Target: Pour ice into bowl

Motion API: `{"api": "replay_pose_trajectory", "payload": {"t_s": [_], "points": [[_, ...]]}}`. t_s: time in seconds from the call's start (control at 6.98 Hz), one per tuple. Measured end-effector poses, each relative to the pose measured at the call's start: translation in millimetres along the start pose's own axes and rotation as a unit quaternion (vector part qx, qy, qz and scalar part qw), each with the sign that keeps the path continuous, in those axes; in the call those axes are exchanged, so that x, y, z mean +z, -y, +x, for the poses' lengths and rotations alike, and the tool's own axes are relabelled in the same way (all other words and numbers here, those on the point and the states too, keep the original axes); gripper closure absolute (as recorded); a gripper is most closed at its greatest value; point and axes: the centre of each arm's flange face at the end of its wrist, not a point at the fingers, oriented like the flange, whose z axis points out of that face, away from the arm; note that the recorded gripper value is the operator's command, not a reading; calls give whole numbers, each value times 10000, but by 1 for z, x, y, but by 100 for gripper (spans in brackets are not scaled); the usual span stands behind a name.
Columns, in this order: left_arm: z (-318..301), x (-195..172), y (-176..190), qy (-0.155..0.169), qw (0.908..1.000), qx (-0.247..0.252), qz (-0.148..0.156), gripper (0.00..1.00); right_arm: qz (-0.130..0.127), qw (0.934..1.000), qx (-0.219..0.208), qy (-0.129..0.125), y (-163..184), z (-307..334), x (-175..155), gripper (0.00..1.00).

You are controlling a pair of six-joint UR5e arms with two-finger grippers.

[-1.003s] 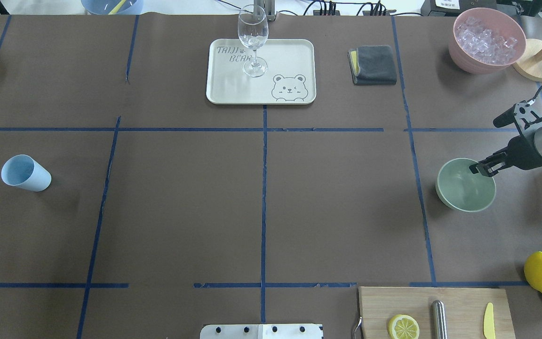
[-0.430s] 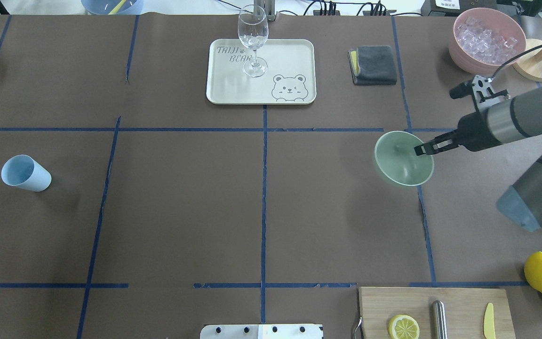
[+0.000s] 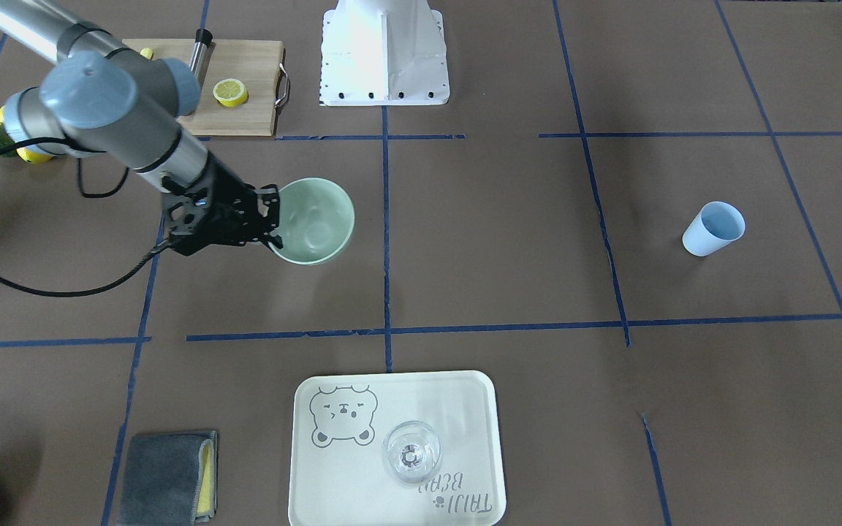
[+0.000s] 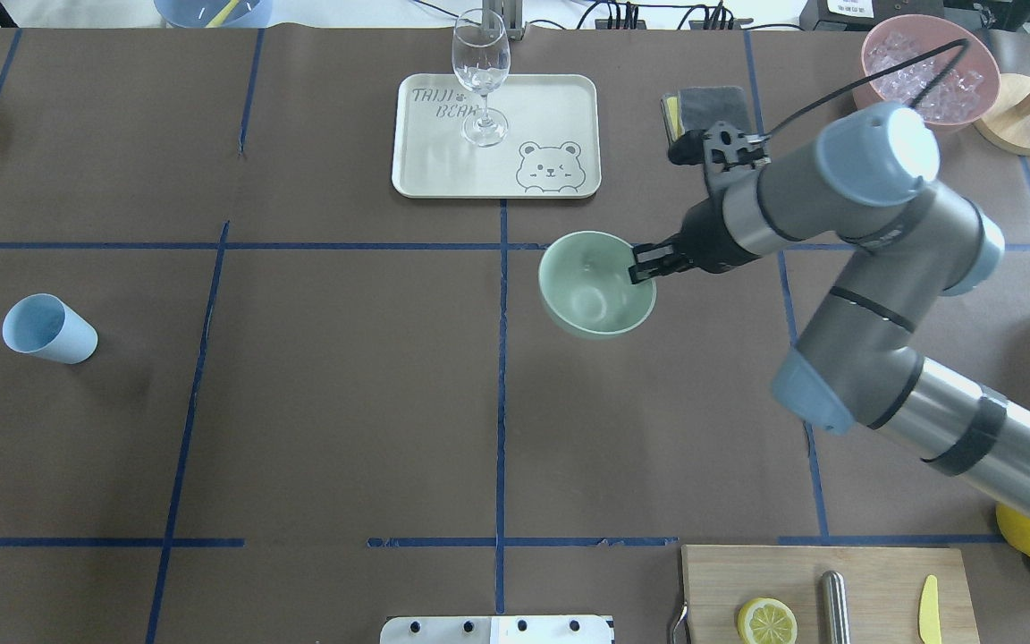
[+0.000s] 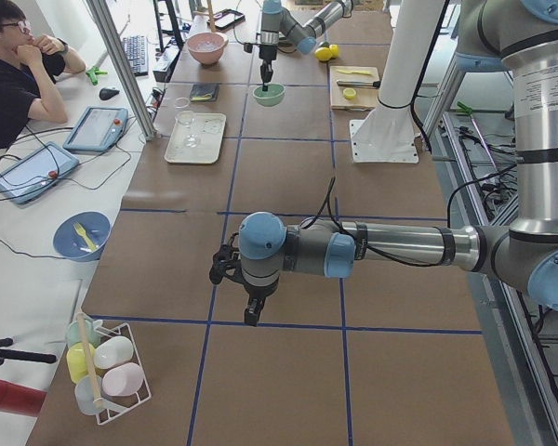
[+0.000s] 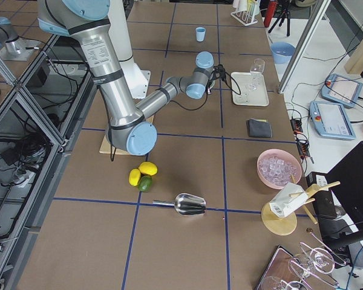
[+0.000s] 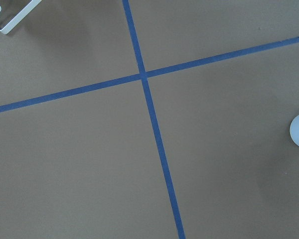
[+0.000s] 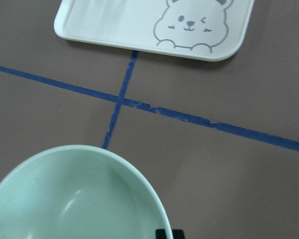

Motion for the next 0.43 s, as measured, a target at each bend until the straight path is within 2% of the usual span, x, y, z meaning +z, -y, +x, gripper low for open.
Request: {"api": "replay_pose_trajectory", "payload": {"t_s": [0.29,0.43], "points": [[1,0,0,-44,10000,-4,8,0,60,9985,338,-422,2,-113,39,100],[2,0,0,-103,9999,-5,17,0,141,9966,518,-618,3,-168,75,100]]}}
